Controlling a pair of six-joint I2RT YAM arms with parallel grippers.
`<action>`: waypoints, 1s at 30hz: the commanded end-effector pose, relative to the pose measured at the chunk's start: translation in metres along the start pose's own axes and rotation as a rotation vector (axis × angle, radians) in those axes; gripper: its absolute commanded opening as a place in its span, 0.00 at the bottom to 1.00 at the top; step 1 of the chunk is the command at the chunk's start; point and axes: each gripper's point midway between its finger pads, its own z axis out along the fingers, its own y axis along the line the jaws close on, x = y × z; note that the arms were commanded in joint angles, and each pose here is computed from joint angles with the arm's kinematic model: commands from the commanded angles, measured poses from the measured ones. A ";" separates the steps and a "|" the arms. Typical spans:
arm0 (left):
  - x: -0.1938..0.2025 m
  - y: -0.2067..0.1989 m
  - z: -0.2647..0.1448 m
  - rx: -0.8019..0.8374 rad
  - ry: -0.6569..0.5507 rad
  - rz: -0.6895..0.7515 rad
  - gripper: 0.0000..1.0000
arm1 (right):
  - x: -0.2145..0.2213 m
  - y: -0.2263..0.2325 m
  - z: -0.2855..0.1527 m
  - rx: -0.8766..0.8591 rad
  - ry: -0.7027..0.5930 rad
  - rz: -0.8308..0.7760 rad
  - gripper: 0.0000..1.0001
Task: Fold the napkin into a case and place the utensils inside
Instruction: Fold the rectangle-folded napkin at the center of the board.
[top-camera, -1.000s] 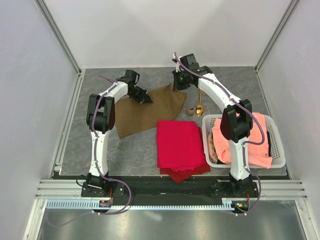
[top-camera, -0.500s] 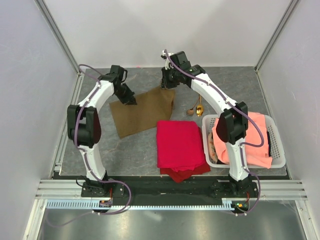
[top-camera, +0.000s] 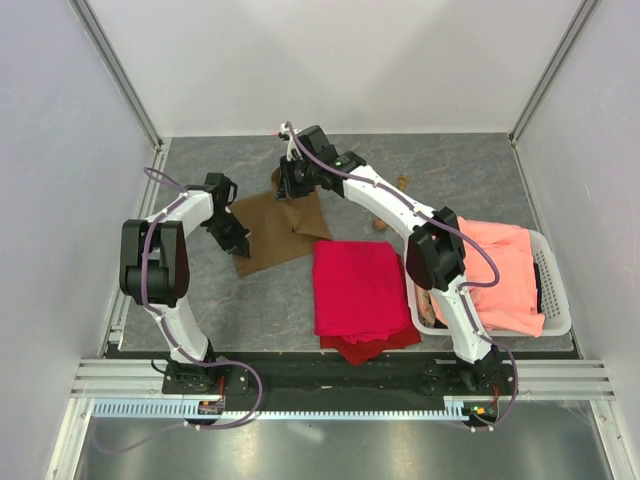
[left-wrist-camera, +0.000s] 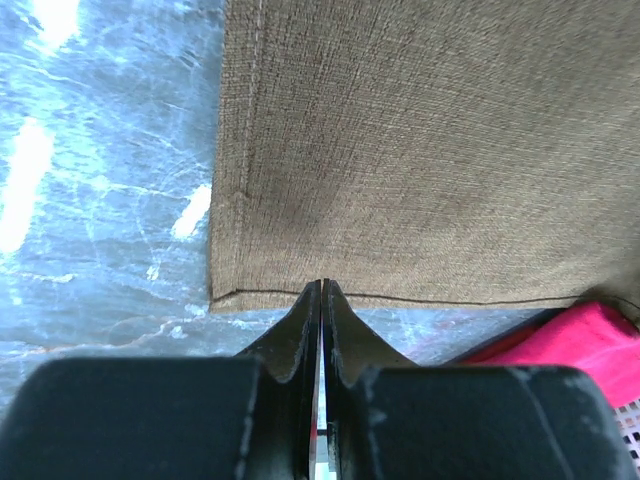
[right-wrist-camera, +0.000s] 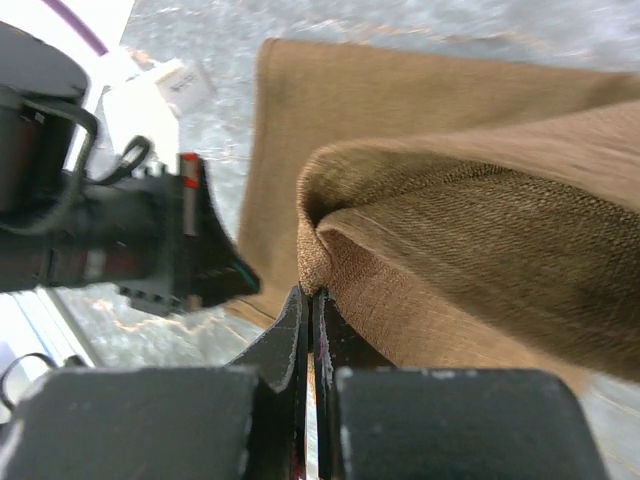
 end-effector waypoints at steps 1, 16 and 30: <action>0.007 -0.005 0.005 0.063 0.004 -0.018 0.07 | -0.012 0.032 0.019 -0.106 -0.062 0.050 0.00; 0.003 0.002 -0.047 0.256 -0.075 -0.208 0.08 | 0.030 0.045 0.069 -0.232 0.020 0.217 0.00; -0.018 0.014 0.001 0.224 0.022 -0.284 0.06 | 0.069 0.079 0.084 -0.294 0.107 0.255 0.00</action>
